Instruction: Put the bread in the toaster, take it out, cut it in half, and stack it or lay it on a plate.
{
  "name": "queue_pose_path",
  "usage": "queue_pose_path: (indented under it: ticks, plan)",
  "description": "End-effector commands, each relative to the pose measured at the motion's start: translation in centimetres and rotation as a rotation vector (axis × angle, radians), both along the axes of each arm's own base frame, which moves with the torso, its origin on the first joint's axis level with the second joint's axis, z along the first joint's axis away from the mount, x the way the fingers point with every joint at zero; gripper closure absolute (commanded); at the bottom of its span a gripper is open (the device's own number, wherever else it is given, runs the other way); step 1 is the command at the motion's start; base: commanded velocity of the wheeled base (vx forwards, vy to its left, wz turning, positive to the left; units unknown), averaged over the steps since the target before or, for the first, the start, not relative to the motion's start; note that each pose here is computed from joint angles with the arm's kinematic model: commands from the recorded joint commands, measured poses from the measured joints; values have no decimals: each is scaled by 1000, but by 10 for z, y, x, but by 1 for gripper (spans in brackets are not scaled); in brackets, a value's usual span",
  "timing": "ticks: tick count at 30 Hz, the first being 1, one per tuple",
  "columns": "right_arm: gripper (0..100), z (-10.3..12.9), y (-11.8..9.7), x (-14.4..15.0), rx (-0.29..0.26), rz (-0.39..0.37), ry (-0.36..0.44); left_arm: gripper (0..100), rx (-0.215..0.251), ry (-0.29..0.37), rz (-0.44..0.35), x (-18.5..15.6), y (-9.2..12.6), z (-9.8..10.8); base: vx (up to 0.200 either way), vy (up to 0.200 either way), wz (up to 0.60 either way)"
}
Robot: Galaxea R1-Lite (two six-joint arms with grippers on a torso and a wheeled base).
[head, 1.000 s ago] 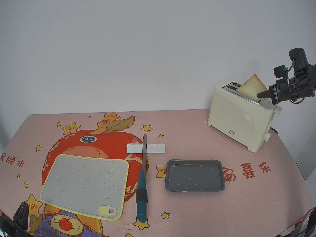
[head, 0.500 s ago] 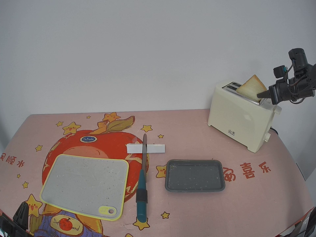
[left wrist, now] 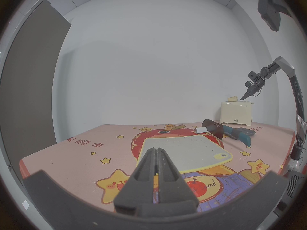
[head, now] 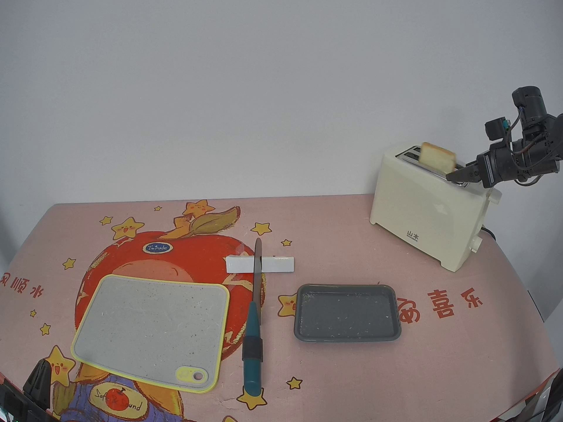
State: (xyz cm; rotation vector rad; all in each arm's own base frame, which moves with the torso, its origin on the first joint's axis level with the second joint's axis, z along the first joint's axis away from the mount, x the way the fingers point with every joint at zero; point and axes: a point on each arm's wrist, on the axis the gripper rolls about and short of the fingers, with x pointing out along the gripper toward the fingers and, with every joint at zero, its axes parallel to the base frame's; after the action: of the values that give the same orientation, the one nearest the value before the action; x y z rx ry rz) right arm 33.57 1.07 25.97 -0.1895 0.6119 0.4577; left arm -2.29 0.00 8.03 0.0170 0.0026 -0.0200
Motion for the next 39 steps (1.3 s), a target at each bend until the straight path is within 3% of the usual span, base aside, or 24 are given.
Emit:
queue_pose_path:
  ticks: [1,21,35,39]
  plan:
    - [0,0,1,-1,0,3,2,100,0,17,0,1,0,-4,0,0,0]
    - [0,12,0,-14,3,-2,-30,100,0,17,0,1,0,-4,0,0,0]
    - [0,27,-11,-76,9,-43,-66,100,0,17,0,1,0,-4,0,0,0]
    - [0,26,-12,-110,16,-49,-70,100,0,17,0,1,0,-4,0,0,0]
